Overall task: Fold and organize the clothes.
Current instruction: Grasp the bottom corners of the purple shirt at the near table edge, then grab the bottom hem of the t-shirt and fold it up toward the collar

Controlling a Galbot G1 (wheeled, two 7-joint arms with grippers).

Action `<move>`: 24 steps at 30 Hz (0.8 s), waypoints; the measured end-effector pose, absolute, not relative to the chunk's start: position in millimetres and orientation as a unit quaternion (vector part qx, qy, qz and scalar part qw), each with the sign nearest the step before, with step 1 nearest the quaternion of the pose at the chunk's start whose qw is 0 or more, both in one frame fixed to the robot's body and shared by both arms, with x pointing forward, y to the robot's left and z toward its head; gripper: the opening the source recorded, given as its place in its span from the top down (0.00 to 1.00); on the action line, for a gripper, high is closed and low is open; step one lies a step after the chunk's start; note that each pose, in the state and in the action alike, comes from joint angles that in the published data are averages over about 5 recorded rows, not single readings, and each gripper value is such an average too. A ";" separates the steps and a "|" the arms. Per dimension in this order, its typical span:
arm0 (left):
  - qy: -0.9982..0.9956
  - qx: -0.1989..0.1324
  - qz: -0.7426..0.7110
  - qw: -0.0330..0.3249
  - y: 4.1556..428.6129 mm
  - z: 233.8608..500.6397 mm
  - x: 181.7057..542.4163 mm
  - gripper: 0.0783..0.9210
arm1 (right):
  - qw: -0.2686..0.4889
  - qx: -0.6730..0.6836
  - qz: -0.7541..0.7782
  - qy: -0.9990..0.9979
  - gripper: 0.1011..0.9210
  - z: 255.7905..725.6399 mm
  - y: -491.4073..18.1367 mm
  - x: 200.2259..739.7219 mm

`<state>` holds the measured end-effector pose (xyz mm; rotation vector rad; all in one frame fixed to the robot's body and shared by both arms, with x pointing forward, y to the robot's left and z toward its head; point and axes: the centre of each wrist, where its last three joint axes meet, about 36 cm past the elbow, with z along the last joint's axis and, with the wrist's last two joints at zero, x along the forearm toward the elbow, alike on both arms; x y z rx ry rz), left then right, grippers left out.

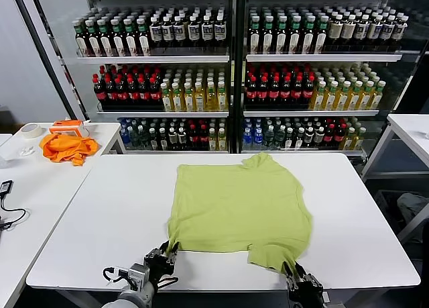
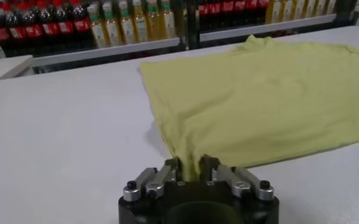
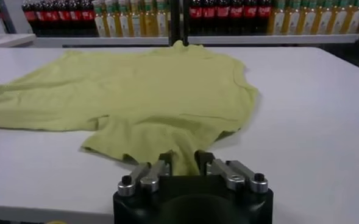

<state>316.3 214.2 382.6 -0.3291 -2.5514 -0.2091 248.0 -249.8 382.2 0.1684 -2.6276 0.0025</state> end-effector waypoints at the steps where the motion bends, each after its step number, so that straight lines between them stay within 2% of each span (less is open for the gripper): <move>1: -0.950 -0.124 -0.078 0.276 215.0 382.4 316.9 0.86 | 0.251 0.063 -0.001 -0.966 0.95 382.4 -250.7 249.7; 6: -0.951 -0.130 -0.079 0.268 219.8 383.8 321.2 0.99 | 0.245 0.070 -0.012 -0.967 0.99 387.8 -254.9 255.3; 24: -0.951 -0.147 -0.047 0.268 249.2 414.8 314.2 0.99 | 0.236 0.106 -0.002 -0.966 0.99 432.2 -263.7 223.8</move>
